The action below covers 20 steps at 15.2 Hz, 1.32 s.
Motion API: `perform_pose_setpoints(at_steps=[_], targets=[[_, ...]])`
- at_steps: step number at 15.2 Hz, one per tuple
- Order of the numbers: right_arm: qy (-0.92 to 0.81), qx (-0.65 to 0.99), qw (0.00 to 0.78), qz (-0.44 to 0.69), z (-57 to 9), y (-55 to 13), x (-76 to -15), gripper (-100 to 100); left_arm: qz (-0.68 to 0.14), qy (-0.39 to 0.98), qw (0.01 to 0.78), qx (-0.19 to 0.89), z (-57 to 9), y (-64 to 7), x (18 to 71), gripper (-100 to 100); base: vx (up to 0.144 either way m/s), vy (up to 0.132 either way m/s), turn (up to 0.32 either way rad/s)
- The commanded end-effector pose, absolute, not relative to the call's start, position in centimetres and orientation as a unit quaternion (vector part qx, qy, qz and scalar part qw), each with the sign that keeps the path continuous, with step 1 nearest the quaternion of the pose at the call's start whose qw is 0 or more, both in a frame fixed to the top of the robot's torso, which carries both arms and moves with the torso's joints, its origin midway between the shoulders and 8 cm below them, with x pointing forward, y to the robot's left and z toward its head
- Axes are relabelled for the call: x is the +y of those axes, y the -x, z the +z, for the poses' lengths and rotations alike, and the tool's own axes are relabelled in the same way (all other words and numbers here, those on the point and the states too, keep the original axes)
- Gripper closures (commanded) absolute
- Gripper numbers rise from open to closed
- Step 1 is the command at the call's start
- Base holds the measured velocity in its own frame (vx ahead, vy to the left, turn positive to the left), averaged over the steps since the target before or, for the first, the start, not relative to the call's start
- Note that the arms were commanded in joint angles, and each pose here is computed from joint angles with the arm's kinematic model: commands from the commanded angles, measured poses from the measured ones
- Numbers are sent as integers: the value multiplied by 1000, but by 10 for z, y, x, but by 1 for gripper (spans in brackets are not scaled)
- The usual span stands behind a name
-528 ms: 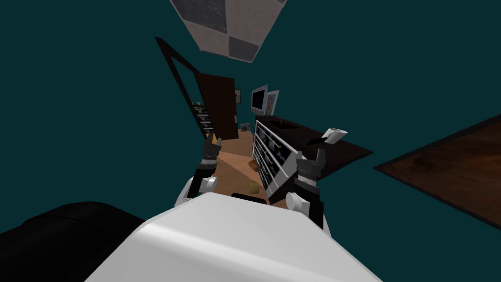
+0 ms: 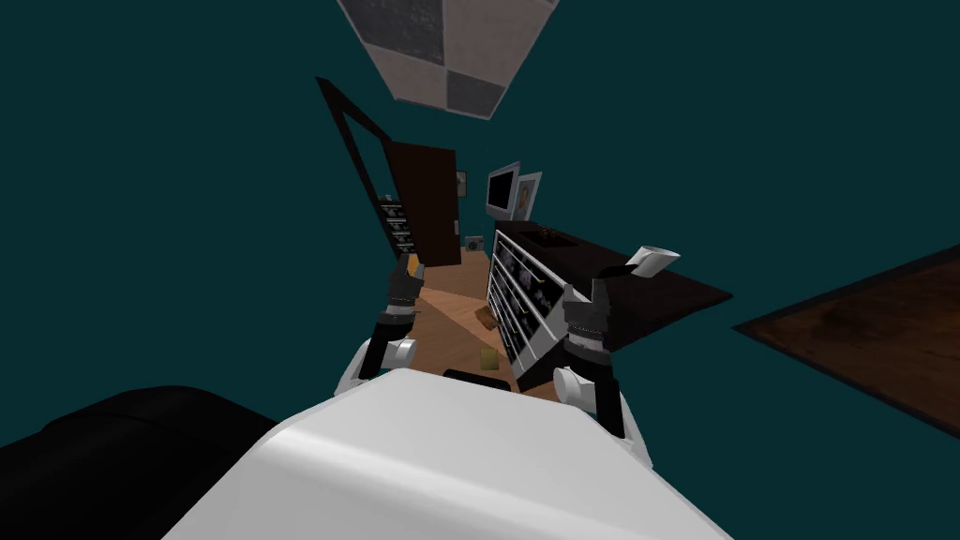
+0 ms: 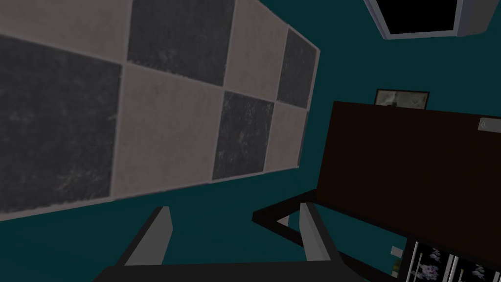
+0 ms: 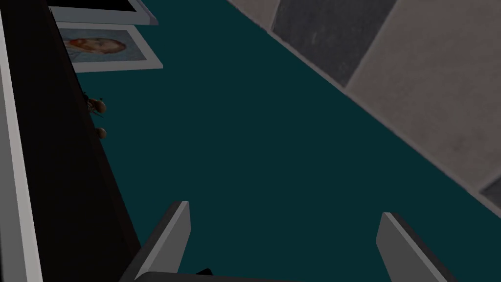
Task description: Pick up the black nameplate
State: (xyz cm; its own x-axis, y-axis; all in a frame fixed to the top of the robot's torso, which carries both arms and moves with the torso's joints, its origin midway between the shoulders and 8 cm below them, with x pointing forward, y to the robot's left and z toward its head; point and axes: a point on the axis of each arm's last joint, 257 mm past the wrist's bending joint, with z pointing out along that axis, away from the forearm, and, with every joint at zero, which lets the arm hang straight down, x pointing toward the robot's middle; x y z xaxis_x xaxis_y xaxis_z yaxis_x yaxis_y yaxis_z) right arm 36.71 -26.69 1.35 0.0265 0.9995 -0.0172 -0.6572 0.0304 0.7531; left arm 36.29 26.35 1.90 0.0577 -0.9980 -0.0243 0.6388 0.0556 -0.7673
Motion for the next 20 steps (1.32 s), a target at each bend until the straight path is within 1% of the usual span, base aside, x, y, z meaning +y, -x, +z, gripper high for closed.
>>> perform_pose_setpoints(at_steps=[1, 3, 12, 14, 18, 20], targets=[[-261, 313, 655, 636, 17, -371, -254, -100, -618, 301, 662, 299, 19, -363, 264, 0, -47, 14, 119], [-252, 324, 655, 635, 17, -371, -252, -100, -618, 301, 662, 299, 19, -363, 264, 0, -37, 7, 61], [-125, 392, 654, 635, 25, -380, -208, -100, -618, 301, 662, 299, 19, -363, 264, 0, -39, 12, 106], [-115, 402, 653, 632, 24, -380, -206, -100, -618, 301, 662, 299, 19, -363, 264, 0, -39, 6, 88], [-44, 428, 651, 626, 26, -382, -184, -100, -618, 301, 662, 299, 19, -363, 264, 0, -38, 9, 127], [-32, 439, 649, 621, 24, -382, -184, -100, -618, 301, 662, 299, 19, -363, 264, 0, -46, 5, 108]])
